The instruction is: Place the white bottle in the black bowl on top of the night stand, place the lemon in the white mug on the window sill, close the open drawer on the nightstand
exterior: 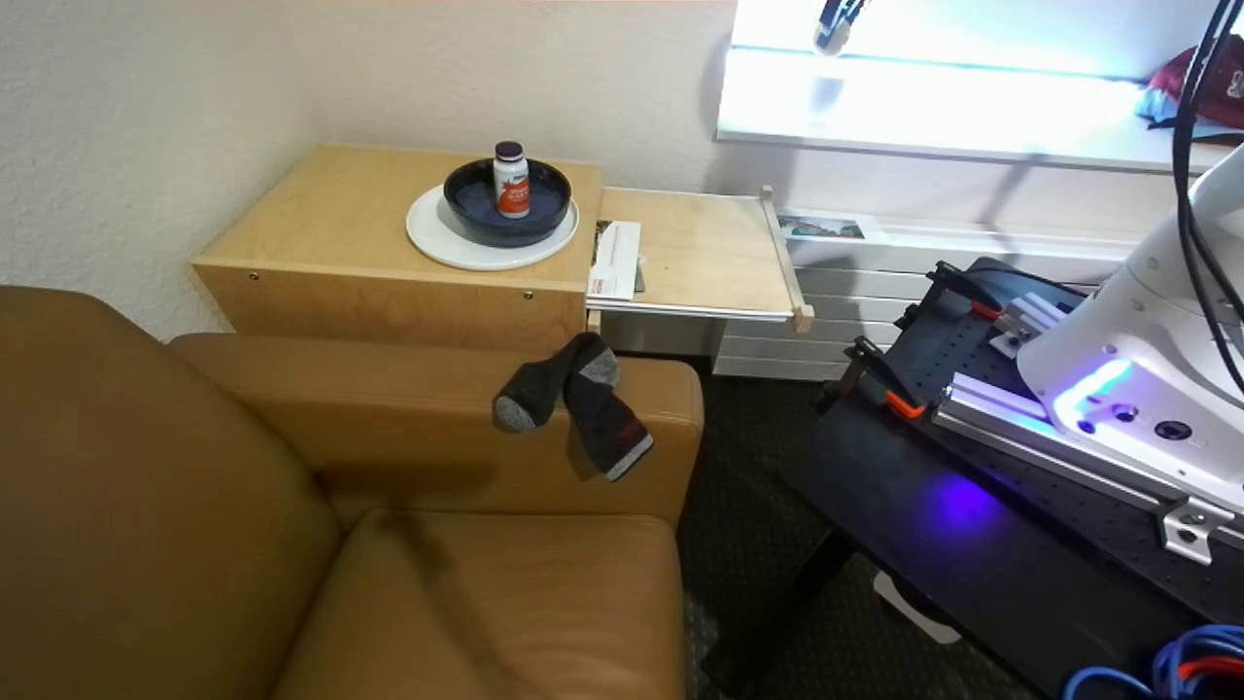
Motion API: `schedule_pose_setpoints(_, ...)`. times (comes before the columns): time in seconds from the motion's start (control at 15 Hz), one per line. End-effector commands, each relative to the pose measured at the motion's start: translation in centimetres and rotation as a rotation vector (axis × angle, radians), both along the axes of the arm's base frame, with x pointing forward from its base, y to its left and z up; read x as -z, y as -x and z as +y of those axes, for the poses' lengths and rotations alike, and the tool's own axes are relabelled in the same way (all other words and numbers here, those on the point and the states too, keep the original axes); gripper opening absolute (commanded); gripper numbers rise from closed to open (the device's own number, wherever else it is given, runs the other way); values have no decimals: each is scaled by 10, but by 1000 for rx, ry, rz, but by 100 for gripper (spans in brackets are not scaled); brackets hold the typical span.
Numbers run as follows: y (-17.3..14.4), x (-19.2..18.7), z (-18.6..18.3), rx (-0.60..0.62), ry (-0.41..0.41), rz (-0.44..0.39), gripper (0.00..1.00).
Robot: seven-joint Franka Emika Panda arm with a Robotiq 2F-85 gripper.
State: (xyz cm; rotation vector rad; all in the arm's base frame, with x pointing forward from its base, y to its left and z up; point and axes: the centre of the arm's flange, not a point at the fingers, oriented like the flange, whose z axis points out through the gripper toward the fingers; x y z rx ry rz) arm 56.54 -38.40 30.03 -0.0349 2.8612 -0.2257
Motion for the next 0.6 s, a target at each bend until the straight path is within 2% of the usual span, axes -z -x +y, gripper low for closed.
schedule_pose_setpoints(0.0,0,0,0,0,-1,1,68)
schedule_pose_setpoints(0.07,-1,2,-2,18,16,-12,43)
schedule_pose_setpoints(0.53,-1,42,-27,211,40,-63,43)
